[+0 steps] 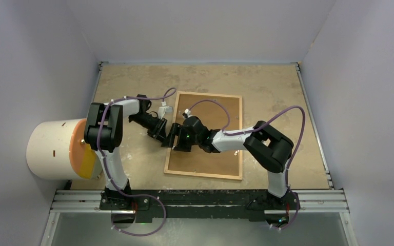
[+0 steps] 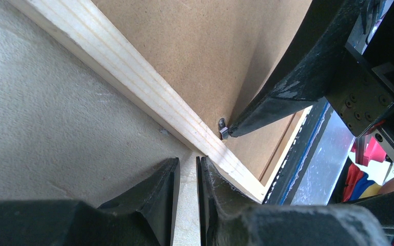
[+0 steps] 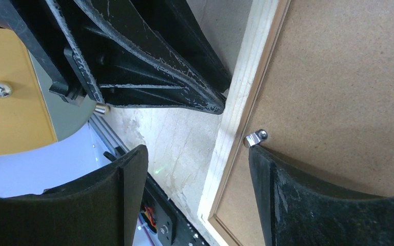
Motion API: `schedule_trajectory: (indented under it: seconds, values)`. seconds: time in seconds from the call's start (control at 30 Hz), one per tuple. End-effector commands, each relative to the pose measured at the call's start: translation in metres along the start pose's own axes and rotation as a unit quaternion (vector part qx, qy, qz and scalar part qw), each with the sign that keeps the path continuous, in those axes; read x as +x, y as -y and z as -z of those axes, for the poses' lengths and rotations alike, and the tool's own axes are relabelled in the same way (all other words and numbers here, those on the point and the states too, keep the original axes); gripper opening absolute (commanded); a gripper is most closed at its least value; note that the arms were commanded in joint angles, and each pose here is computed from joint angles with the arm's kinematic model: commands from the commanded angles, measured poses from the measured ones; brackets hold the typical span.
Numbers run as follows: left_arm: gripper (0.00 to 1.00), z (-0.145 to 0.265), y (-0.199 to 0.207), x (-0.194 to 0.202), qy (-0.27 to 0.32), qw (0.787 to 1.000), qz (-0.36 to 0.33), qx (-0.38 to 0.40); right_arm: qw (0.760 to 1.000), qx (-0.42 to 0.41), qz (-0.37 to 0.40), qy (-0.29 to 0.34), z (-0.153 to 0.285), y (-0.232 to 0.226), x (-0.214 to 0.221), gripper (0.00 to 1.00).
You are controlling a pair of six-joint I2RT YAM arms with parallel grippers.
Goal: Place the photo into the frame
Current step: Install the photo frame at the center of the board.
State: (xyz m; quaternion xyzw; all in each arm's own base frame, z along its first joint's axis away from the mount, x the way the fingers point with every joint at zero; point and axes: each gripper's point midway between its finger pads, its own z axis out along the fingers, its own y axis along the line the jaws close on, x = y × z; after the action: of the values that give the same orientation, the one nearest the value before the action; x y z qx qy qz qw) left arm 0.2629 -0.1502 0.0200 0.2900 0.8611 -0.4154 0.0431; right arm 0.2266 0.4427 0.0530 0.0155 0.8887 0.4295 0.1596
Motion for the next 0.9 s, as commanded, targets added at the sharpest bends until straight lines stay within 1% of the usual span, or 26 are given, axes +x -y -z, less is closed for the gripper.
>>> schedule_trajectory:
  seconds: [0.0,0.67,0.77,0.87]
  values:
    - [0.23,-0.003,-0.006,0.001,-0.004,0.999,-0.035,-0.017,0.998,0.044,-0.010,0.043,-0.011,0.021,-0.013,0.74]
    - [0.23,-0.013,0.002,0.000,-0.015,0.999,-0.049,-0.011,0.988,0.035,-0.068,0.136,-0.007,0.006,-0.046,0.72]
    - [0.23,-0.014,0.003,0.000,-0.014,0.999,-0.048,-0.007,0.988,0.024,-0.069,0.135,-0.004,-0.005,-0.044,0.72]
    - [0.23,-0.013,0.005,0.000,-0.015,0.999,-0.050,-0.001,0.989,0.033,-0.064,0.130,0.006,-0.006,-0.037,0.73]
